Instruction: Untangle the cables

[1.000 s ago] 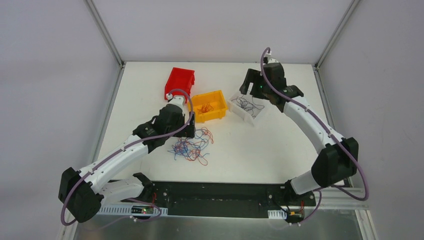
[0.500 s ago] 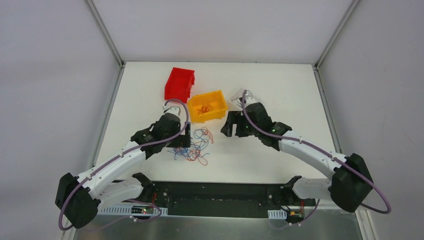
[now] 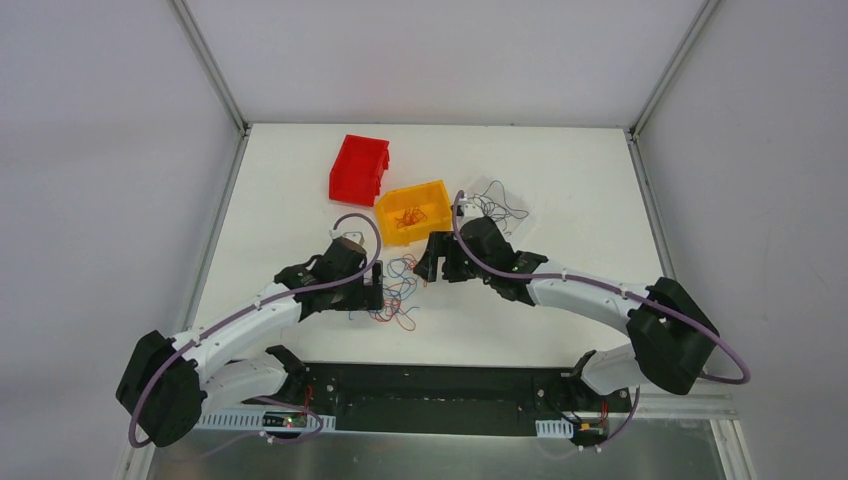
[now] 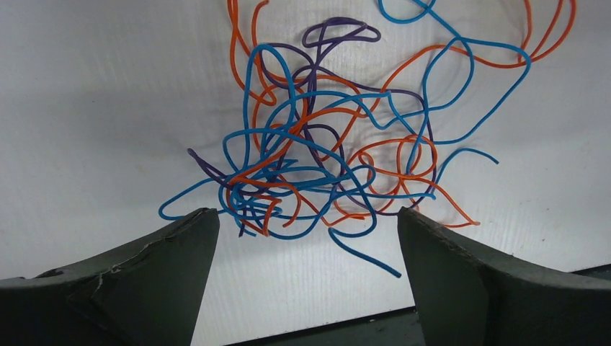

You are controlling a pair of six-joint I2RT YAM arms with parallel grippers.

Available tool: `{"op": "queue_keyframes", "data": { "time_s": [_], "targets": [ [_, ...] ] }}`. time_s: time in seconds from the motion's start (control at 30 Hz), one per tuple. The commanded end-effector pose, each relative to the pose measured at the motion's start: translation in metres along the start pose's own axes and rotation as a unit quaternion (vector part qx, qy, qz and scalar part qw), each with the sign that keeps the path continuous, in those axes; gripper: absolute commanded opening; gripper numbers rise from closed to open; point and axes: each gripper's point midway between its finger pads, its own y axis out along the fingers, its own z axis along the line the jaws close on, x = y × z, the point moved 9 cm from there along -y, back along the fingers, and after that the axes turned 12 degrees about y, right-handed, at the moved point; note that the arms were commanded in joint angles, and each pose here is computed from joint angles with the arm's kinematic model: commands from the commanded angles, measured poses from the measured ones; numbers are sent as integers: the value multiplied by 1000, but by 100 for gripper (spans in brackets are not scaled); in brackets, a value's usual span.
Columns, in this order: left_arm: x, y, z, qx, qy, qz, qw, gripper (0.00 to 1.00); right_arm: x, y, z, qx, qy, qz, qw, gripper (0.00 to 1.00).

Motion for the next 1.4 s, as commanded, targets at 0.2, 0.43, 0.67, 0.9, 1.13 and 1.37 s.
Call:
{"op": "queue_keyframes", "data": {
  "time_s": [0.2,0.43,0.67,0.9,1.13,1.37],
  "targets": [
    [-1,34,-15,-45,-1,33,998,80,7,-6,2,3,15,-58,998,81],
    [4,26,-30,-120,26,6,992,26,0,-4,-6,-9,29,-55,998,81],
    [4,-3,-28,-164,38,-68,983,14,0,7,-6,-21,37,-44,998,81],
    [1,-13,-22,-145,19,-76,986,13,2,21,0,-23,61,-36,997,81],
    [1,-17,-17,-126,11,-87,988,14,3,26,-8,-70,86,-53,992,80],
    [4,-18,-15,-108,10,-91,990,14,2,30,-16,-98,97,-61,989,70]
  ]
}}
